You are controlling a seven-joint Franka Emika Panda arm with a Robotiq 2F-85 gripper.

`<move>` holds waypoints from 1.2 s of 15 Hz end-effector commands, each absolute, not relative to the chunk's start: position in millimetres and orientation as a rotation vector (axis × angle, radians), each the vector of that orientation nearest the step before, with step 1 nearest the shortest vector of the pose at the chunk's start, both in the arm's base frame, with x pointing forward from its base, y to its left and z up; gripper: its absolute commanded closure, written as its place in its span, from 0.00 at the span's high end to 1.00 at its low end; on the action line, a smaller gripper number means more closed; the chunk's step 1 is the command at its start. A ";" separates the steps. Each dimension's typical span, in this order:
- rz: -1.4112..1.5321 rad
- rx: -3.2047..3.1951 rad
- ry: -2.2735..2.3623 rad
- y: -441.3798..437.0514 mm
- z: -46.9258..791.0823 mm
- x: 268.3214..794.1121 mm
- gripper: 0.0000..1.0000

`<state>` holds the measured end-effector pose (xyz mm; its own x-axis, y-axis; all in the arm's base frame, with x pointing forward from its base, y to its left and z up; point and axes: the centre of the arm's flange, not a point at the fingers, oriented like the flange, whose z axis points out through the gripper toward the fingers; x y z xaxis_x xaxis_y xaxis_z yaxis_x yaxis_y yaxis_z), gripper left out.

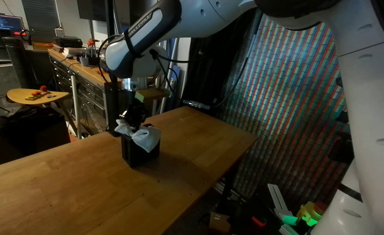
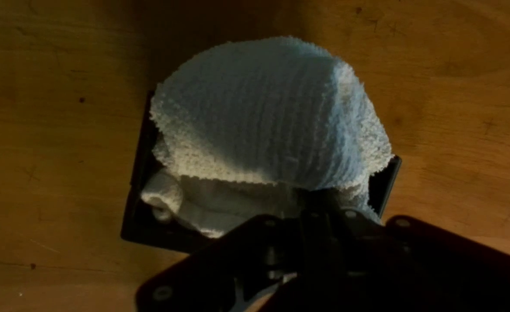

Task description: Put the towel in the box

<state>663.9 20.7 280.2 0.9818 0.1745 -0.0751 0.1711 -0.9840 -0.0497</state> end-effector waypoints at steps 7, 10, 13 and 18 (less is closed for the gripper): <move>0.115 -3.031 -0.203 2.6 256.9 664.2 0.00; 0.118 -3.032 -0.231 -2.0 244.4 665.7 0.00; 0.140 -3.017 -0.275 -4.5 229.9 666.9 0.00; 0.187 -2.982 -0.341 -8.8 203.7 663.4 0.00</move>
<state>661.4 -3.5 219.5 0.9730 0.2012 -0.1128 0.1888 -0.9757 -0.1114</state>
